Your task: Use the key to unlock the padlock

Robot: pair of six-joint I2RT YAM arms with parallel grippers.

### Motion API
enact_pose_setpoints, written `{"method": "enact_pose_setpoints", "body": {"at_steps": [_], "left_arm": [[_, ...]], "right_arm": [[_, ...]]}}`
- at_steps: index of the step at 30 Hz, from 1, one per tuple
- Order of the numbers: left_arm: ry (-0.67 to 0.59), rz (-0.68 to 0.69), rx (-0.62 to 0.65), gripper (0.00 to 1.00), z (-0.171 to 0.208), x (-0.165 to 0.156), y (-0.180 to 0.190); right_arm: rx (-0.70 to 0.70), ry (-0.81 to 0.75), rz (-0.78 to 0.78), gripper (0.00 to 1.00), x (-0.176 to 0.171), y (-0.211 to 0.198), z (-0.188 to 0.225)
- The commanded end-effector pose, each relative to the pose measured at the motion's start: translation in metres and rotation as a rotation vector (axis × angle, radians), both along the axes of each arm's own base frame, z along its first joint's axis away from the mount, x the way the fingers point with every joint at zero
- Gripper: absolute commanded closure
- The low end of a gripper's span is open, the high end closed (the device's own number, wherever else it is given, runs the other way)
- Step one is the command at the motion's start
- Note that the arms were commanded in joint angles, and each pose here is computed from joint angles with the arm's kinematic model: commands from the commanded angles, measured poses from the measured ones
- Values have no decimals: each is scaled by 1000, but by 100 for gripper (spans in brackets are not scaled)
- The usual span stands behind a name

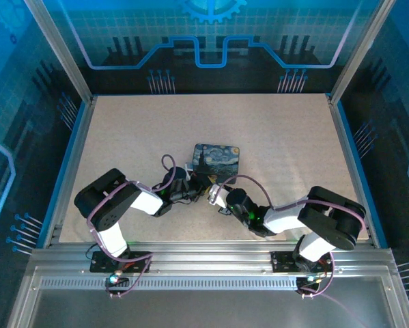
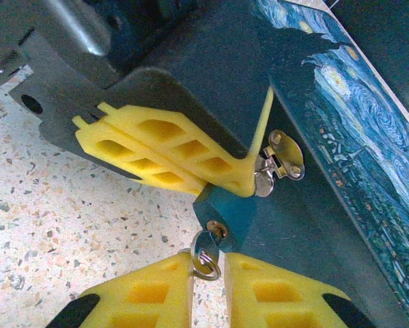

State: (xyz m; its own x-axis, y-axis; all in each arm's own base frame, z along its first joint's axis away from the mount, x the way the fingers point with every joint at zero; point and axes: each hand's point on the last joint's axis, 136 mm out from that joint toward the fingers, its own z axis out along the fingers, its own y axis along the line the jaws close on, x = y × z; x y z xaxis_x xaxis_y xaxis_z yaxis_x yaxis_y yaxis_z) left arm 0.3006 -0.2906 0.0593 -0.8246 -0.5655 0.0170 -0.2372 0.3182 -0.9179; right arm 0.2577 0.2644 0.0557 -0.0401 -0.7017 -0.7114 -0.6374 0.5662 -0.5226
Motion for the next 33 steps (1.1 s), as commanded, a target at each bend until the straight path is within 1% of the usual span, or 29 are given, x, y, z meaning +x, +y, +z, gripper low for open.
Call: {"method": "enact_pose_setpoints", "body": {"at_steps": [1,9,10,15,17,22,29,33], "left_arm": [[-9,8,-23,96,4,0,-1],[-2,8,-20,96,1,-1,-1],[-4,6,-22,96,2,-1,-1],[-3,7,-21,96,1,-1,-1],[0,6,-21,96,0,-1,-1],[-2,7,-24,96,1,-1,-1],[0,7,-22,96,0,-1,-1],[7,10,-18,96,-3,-3,1]], "right_arm": [[54,-20,0,79,6,11,11],[69,-24,10,81,10,20,12],[69,-23,9,83,10,21,12],[74,-23,-15,90,12,18,10],[95,-20,-20,94,12,18,12],[153,8,-16,100,11,21,15],[245,58,-35,100,12,23,19],[327,128,-52,100,14,24,20]]}}
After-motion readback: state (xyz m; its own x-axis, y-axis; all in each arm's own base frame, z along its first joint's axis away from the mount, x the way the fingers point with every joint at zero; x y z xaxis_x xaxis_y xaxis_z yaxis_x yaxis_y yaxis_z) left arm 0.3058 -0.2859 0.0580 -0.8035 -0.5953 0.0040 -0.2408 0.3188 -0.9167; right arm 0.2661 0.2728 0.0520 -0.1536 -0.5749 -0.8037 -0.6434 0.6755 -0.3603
